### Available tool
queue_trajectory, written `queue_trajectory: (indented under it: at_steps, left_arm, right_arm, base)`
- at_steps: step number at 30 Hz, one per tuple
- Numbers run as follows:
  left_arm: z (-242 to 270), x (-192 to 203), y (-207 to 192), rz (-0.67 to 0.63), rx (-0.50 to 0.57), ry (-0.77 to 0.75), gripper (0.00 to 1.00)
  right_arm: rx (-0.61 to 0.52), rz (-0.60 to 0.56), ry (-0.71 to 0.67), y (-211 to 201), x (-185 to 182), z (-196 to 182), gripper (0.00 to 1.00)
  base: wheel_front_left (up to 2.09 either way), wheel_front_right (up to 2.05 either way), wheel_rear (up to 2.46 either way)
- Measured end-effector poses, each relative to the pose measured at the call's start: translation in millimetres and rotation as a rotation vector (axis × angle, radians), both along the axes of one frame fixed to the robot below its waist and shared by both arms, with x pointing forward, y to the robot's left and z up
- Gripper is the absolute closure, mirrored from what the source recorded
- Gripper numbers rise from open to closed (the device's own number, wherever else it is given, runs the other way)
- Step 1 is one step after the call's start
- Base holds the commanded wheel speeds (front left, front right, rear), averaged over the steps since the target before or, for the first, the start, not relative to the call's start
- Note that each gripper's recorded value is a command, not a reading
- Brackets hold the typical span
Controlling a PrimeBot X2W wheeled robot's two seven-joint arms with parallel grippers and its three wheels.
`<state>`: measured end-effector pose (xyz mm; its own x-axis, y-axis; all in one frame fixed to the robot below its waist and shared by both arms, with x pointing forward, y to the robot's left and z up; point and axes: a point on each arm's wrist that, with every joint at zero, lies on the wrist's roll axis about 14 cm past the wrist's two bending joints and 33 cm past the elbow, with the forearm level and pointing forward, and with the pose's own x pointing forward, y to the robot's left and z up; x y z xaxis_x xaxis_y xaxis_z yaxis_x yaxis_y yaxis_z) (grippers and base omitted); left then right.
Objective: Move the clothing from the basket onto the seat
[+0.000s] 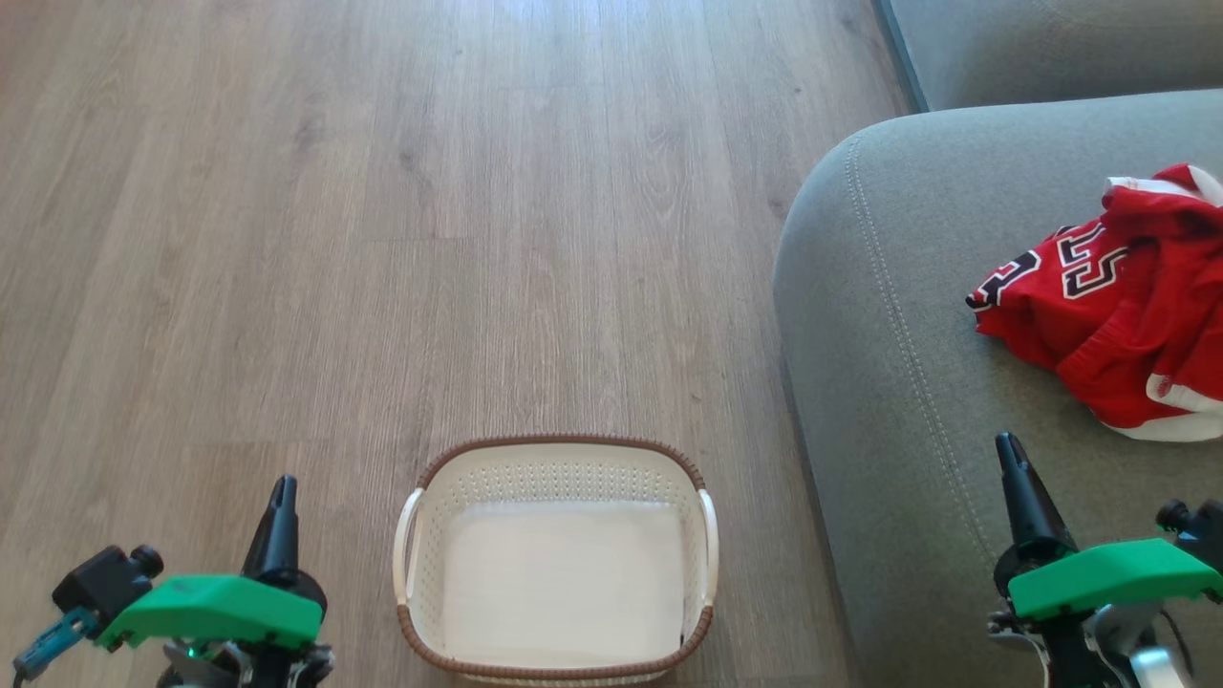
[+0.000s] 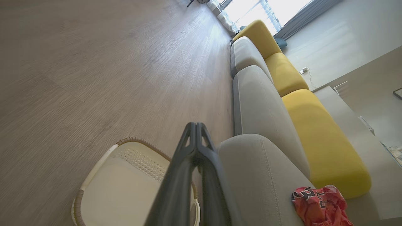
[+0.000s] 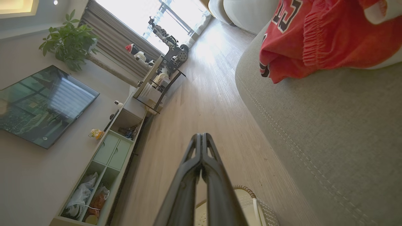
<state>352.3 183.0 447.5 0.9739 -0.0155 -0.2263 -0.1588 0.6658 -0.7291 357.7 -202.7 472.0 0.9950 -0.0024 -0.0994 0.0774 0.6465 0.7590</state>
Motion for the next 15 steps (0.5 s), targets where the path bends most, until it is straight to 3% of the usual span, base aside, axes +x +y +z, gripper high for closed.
queue_trajectory:
  at_steps: [15]
  left_arm:
    - [1.4,2.1,0.2,0.027,-0.169,0.002,1.00]
  right_arm:
    - [0.160,-0.032,0.005,-3.0,4.6,0.9,1.00]
  base:
    - [0.00,0.00,0.00]
